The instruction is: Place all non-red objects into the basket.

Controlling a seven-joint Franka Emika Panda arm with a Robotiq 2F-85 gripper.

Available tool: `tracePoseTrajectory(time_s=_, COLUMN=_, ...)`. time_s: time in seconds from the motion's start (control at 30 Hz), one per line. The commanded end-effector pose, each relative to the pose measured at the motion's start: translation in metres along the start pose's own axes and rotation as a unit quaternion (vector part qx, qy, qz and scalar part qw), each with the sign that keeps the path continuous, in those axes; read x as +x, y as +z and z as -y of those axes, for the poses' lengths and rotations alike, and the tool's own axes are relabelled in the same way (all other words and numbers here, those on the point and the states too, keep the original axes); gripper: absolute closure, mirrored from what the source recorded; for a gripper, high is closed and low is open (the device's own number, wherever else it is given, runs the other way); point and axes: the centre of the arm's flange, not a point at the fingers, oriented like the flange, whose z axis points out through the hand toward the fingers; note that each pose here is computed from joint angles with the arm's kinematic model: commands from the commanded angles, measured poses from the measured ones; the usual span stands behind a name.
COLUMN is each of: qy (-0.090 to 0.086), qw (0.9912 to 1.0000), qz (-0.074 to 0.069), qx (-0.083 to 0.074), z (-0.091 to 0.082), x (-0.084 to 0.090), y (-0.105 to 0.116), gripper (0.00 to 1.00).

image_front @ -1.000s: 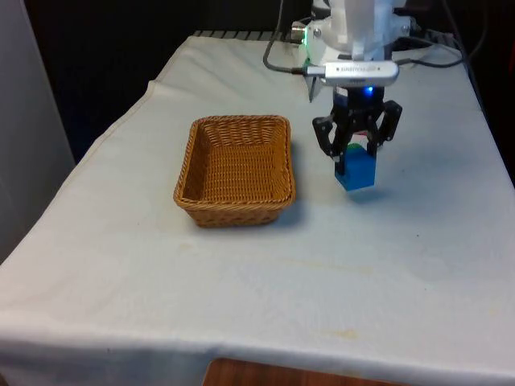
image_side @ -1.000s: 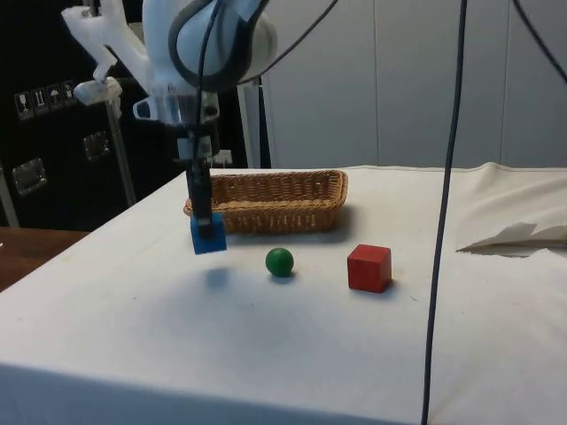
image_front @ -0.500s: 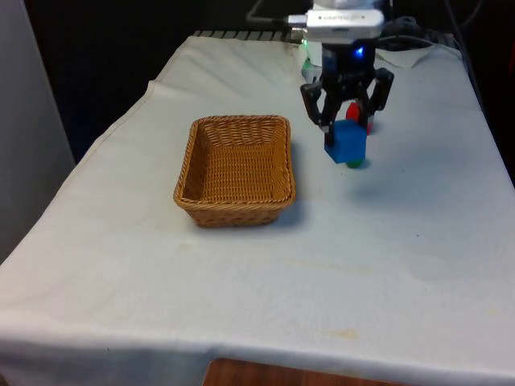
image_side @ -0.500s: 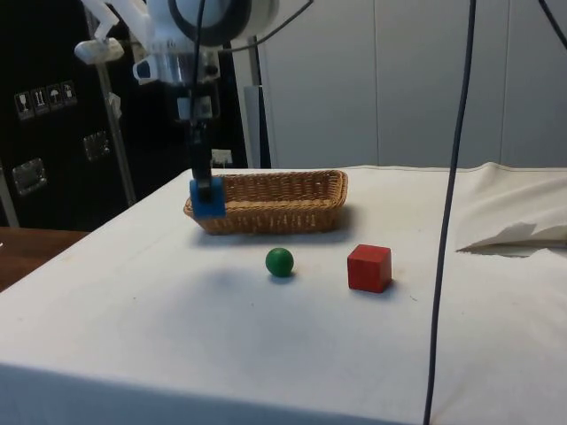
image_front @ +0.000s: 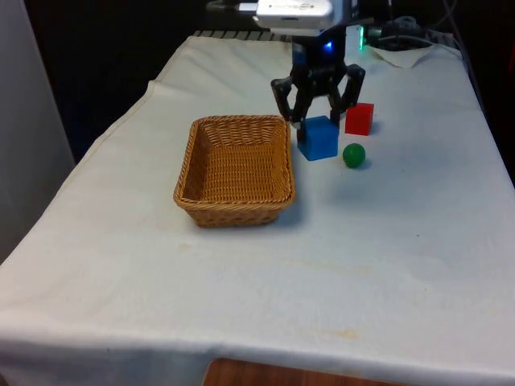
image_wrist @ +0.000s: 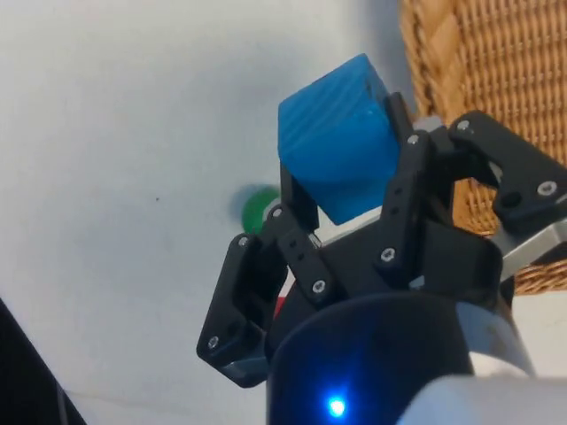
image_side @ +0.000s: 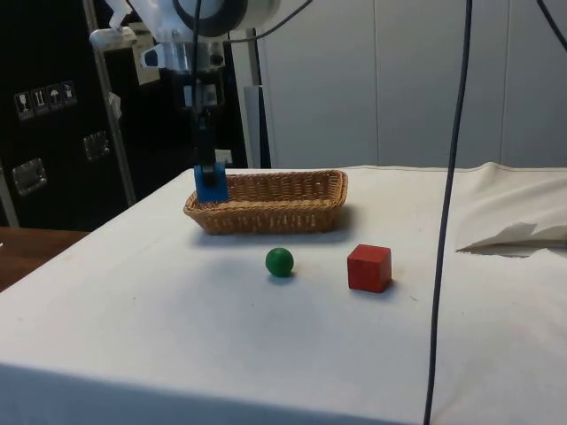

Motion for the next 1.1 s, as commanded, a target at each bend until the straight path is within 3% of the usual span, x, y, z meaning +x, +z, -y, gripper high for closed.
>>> tracePoseTrajectory(time_s=0.0, qy=0.0, qw=0.99999, qz=0.001, qx=0.004, z=-0.006, x=-0.001, y=0.001, gripper=1.0)
tracePoseTrajectory(time_s=0.13, qy=0.001, qw=1.0, qz=0.0, qx=-0.001, z=-0.014, x=-0.003, y=0.002, gripper=1.0)
tracePoseTrajectory(time_s=0.3, qy=0.001, qw=1.0, qz=0.002, qx=-0.002, z=-0.037, x=-0.008, y=0.005, gripper=1.0)
tracePoseTrajectory(time_s=0.63, qy=-0.001, qw=0.99997, qz=0.005, qx=-0.006, z=-0.07, x=-0.03, y=0.015, gripper=1.0)
tracePoseTrajectory(time_s=0.97, qy=-0.003, qw=0.99981, qz=0.014, qx=-0.013, z=-0.084, x=-0.04, y=0.026, gripper=1.0)
tracePoseTrajectory(time_s=1.07, qy=-0.006, qw=0.99979, qz=0.01, qx=-0.017, z=-0.088, x=-0.04, y=0.036, gripper=1.0)
